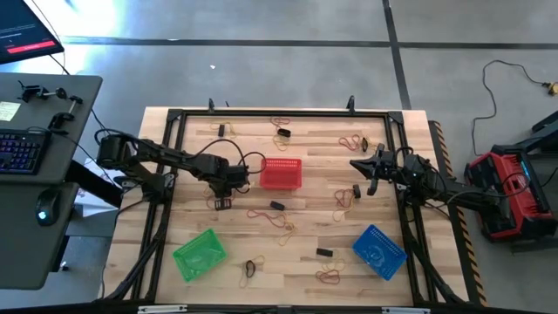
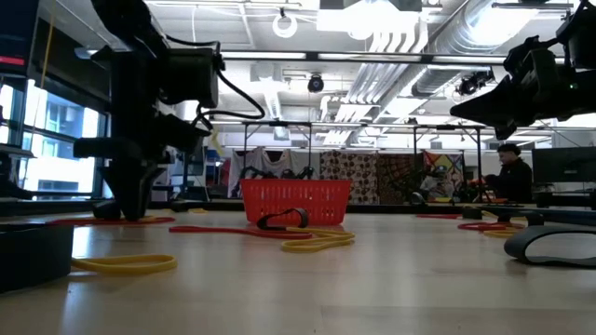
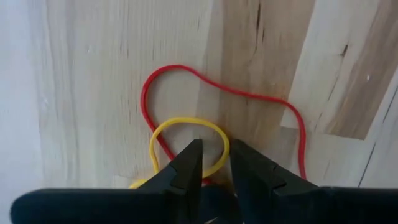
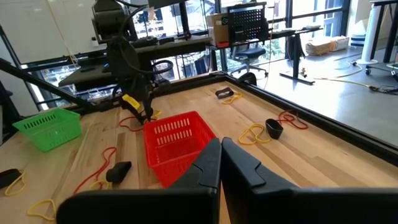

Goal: Sort rubber bands into baskets
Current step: Put the yellow rubber band into the blue bin

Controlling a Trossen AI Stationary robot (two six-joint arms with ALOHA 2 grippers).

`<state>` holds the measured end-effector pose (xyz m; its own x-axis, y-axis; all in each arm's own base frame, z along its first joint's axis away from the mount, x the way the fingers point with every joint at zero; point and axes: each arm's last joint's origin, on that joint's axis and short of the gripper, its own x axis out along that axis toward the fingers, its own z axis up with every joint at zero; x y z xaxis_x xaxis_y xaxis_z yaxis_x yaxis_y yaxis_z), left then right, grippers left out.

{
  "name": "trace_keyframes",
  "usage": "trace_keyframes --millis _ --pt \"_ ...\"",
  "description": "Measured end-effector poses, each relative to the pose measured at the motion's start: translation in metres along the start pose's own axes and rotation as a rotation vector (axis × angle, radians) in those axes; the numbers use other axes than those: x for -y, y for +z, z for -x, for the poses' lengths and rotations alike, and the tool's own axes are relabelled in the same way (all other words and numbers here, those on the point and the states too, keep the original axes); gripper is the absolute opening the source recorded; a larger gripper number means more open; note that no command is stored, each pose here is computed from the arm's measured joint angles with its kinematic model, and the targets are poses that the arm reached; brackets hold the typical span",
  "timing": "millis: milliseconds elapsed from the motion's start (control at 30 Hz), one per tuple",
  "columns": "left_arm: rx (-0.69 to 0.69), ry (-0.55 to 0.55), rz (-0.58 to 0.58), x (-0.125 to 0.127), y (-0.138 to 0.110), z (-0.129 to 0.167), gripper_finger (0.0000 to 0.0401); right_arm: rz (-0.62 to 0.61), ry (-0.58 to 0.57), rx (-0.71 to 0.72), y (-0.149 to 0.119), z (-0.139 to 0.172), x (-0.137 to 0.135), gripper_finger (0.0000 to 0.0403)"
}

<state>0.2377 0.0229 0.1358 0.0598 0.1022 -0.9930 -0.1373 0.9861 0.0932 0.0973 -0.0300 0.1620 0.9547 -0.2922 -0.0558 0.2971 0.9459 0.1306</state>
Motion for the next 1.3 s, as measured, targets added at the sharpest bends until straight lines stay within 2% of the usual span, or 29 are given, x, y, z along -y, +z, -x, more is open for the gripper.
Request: trace_keyframes --millis 133,367,567,1000,1133,1300 --pt "-0.002 -0.024 0.001 0.001 0.0 -0.001 0.0058 0.0 0.0 -0.001 0.0 0.0 0.0 0.0" --pt "-0.001 -0.039 0.001 0.001 0.0 -0.001 0.0004 0.0 0.0 -0.001 0.0 0.0 0.0 0.0" --pt "-0.01 -0.027 -0.008 0.001 0.002 0.002 0.0001 0.0 0.0 -0.001 0.0 0.0 0.0 0.0" --pt "0.042 0.079 -0.039 -0.004 0.02 0.022 0.0 0.0 0.0 -0.001 0.0 0.0 0.0 0.0" --pt "0.074 0.128 -0.039 -0.006 0.021 0.032 0.0 0.0 0.0 -0.001 0.0 0.0 0.0 0.0" --pt "0.158 0.135 -0.024 -0.009 0.013 0.056 0.0 0.0 0.0 -0.002 0.0 0.0 0.0 0.0"
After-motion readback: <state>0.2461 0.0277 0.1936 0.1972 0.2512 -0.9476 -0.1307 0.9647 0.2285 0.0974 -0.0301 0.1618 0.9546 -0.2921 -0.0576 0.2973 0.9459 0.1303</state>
